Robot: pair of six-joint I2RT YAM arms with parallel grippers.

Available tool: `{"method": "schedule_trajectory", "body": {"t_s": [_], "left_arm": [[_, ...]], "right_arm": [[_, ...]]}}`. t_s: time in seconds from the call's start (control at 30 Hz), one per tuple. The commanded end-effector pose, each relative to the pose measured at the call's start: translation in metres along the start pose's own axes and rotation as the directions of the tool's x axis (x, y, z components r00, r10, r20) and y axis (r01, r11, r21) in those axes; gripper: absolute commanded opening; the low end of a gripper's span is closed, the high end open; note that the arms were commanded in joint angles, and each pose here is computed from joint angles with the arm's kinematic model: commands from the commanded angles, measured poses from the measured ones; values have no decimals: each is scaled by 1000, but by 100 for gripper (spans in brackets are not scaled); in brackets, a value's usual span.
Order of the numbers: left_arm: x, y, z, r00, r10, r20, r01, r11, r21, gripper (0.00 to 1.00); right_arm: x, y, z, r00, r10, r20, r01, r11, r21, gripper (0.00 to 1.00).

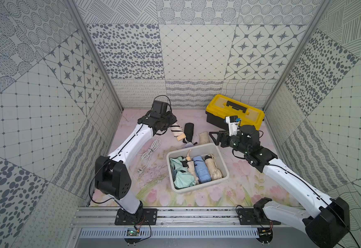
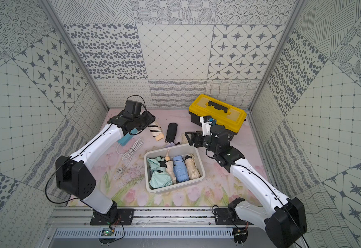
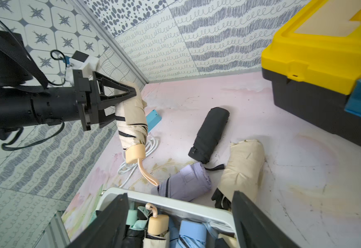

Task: Put the umbrella into the storage box
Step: Pick up the umbrella from the center of the board.

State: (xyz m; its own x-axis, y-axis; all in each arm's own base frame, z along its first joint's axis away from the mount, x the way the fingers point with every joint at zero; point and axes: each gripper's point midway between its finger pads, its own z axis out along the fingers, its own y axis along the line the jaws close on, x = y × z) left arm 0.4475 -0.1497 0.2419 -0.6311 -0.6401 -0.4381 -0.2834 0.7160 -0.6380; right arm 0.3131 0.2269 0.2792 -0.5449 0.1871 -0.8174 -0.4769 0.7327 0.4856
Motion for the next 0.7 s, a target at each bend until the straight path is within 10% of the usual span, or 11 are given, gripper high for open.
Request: {"method": "schedule_trajectory", "body": {"t_s": [0.0, 0.67], "left_arm": [[-18, -47, -32, 916, -400, 7, 379, 873, 307, 42], [52, -54, -78, 699, -690, -187, 701, 612, 365, 41]], "right_arm": [[4, 25, 0, 1000, 15, 25, -13, 997, -76, 81], [37, 70, 47, 987, 37, 155, -5, 979, -202, 83]]}}
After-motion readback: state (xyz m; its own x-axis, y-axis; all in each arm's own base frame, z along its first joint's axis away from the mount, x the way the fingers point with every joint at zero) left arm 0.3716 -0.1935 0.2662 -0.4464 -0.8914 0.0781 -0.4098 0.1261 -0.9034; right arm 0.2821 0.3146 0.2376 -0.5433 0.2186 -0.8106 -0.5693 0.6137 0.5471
